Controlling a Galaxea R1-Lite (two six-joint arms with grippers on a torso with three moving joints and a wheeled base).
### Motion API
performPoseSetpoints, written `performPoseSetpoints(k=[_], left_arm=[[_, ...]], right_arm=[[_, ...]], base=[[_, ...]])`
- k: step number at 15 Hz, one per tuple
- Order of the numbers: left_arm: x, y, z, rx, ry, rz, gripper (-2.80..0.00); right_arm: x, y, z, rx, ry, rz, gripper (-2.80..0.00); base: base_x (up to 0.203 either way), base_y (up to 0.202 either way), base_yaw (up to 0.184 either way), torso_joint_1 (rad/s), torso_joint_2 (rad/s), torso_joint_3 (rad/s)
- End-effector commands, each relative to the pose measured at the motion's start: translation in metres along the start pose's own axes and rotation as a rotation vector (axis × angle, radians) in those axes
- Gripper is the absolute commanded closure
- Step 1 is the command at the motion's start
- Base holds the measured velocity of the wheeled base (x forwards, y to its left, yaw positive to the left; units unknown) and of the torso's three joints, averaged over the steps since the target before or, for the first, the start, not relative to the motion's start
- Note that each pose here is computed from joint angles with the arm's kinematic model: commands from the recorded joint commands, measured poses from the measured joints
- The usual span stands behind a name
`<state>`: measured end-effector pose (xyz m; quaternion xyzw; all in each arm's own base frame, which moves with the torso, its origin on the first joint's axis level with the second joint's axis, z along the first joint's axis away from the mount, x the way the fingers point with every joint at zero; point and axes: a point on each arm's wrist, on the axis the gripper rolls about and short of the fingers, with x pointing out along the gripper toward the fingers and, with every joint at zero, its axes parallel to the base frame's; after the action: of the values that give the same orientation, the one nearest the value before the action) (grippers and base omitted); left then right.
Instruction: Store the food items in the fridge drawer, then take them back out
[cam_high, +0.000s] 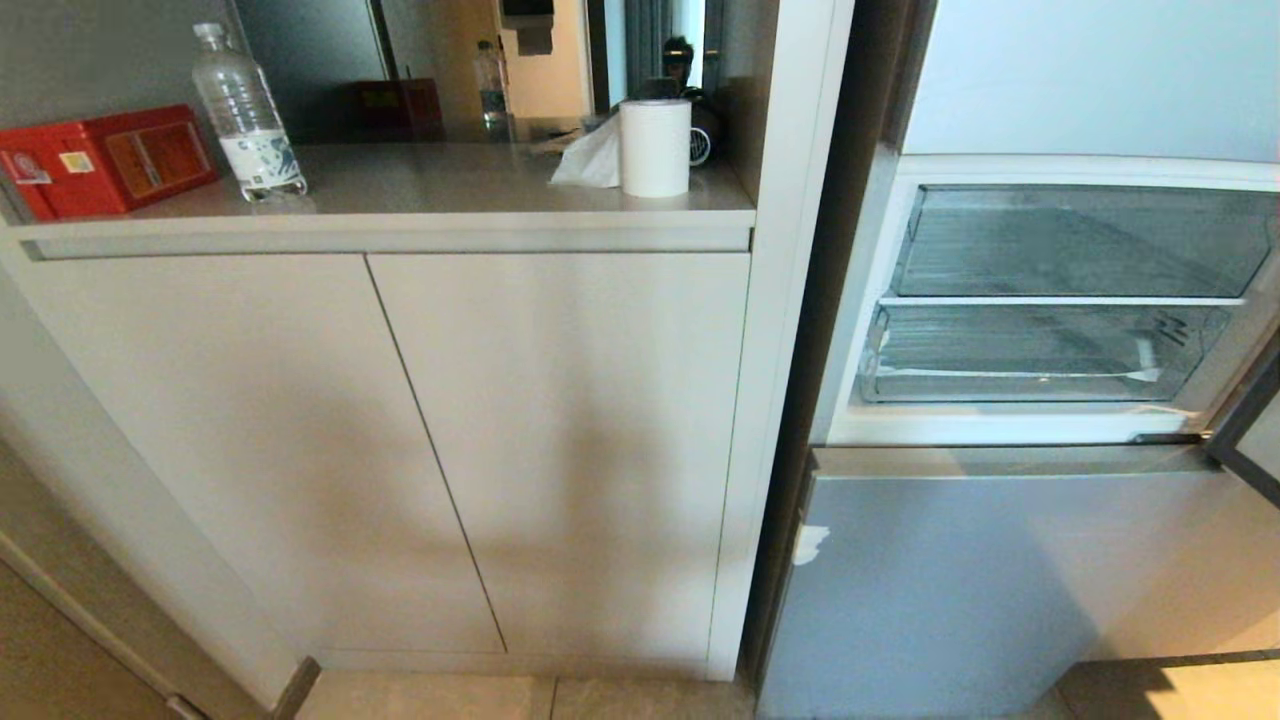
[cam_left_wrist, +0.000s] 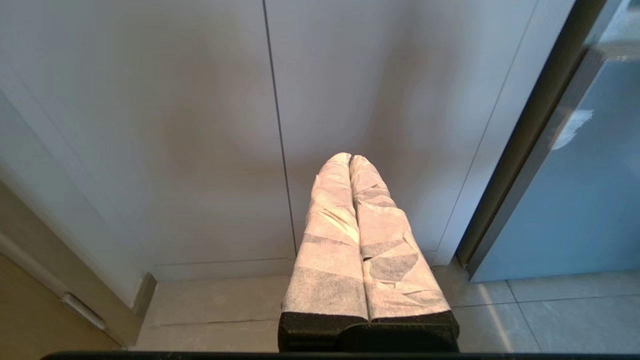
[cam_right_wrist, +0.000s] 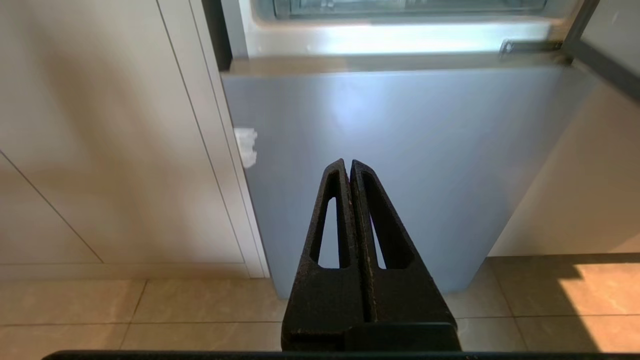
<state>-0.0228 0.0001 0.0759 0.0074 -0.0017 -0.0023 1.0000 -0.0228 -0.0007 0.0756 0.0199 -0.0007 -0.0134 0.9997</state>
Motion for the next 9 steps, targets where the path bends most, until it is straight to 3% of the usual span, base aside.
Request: performPoseSetpoints(k=[1,6,9], left_arm=[[0.000,0.000,0.000,0.000,-0.001,0.000,0.00],[0.000,0.000,0.000,0.000,-0.001,0.000,0.00],[0.000,0.000,0.000,0.000,-0.001,0.000,0.00]], right_arm=[[0.000,0.000,0.000,-0.001,-0.001,0.002,0.00],[0.003,0.000,0.003,-0.048,0.027,0.015,0.00],[0.028,0.003,0.025,-0.043,0.185,0.061,0.00]], base=[[0.000,0.000,0.000,-0.187,0.39,0.197],[0.000,0.000,0.000,-0.044,0.10,0.051],[0.000,0.000,0.000,0.000,0.00,0.000]])
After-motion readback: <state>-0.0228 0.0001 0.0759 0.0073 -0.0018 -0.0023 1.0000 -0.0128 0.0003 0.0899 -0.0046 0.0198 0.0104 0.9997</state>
